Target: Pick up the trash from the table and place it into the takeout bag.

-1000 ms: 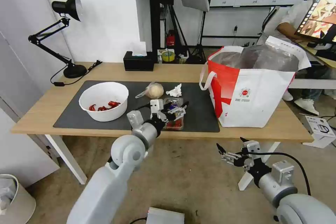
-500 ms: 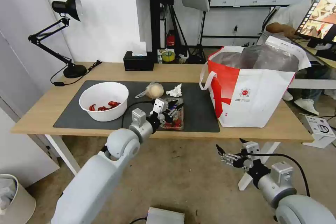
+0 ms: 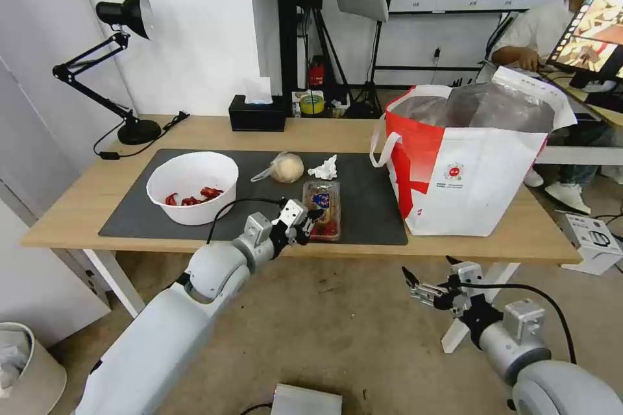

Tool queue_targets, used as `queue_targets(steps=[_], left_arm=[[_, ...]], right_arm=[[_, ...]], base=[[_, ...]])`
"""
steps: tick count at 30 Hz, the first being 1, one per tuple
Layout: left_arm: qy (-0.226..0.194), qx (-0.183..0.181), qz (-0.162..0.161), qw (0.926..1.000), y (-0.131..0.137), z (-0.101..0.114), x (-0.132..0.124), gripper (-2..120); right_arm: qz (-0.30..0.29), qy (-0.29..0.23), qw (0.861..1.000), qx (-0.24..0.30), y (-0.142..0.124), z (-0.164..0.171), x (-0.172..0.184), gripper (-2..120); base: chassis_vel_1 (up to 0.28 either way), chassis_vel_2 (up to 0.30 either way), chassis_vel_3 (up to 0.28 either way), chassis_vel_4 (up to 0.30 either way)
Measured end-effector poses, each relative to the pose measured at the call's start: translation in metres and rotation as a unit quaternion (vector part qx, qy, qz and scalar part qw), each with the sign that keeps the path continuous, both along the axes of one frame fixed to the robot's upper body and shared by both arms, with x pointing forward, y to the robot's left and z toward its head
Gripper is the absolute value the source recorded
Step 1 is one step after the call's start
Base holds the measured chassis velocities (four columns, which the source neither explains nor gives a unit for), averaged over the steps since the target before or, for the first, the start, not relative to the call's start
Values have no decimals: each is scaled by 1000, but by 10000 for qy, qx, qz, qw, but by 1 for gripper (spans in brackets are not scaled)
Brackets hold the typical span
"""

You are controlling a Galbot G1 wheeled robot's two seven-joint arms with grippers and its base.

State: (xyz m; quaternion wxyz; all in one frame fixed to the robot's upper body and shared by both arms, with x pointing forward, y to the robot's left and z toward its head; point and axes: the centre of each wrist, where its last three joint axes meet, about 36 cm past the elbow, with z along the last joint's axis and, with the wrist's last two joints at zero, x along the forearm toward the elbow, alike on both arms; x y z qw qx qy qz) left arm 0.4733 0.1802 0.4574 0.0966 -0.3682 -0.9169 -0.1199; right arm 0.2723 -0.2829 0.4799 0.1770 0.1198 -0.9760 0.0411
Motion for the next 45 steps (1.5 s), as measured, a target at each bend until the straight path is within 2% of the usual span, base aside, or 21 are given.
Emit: queue_targets(steps=[11, 19, 22, 24, 26, 27, 30, 31, 34, 42, 45], left_arm=[[47, 148, -62, 9999, -4, -8, 7, 0], [45, 223, -92, 9997, -4, -8, 11, 0], [64, 255, -90, 9996, 0, -8, 11, 0], [67, 258, -87, 9996, 1, -8, 10, 0], [72, 250, -68, 9996, 4, -8, 9, 0], [72, 250, -68, 9996, 4, -8, 9, 0], [87, 211, -60, 9997, 6, -7, 9, 0], [87, 211, -60, 9997, 6, -7, 9, 0], [93, 197, -69, 9997, 5, -7, 8, 0], [100, 177, -98, 9997, 5, -6, 8, 0], [99, 171, -131, 9997, 5, -6, 9, 0]], right_arm=[[-12, -26, 10000, -15, -5, 4, 0, 100], [190, 98, 9975, 676, -9, 12, 12, 100], [285, 276, 9853, 1662, -17, 22, 29, 100], [306, 319, 9814, 1866, -19, 24, 32, 100], [377, 401, 9679, 2453, -26, 33, 46, 100], [377, 401, 9679, 2453, -26, 33, 46, 100], [427, 445, 9519, 3001, -33, 43, 66, 100], [427, 445, 9519, 3001, -33, 43, 66, 100], [486, 633, 9381, 3371, -36, 47, 88, 100], [519, 1045, 9191, 3764, -30, 44, 120, 100], [501, 1246, 9106, 3910, -22, 45, 148, 100]], base=[[0, 0, 0, 0], [0, 0, 0, 0], [0, 0, 0, 0], [0, 0, 0, 0], [0, 0, 0, 0], [0, 0, 0, 0], [0, 0, 0, 0], [0, 0, 0, 0], [0, 0, 0, 0], [0, 0, 0, 0], [0, 0, 0, 0]])
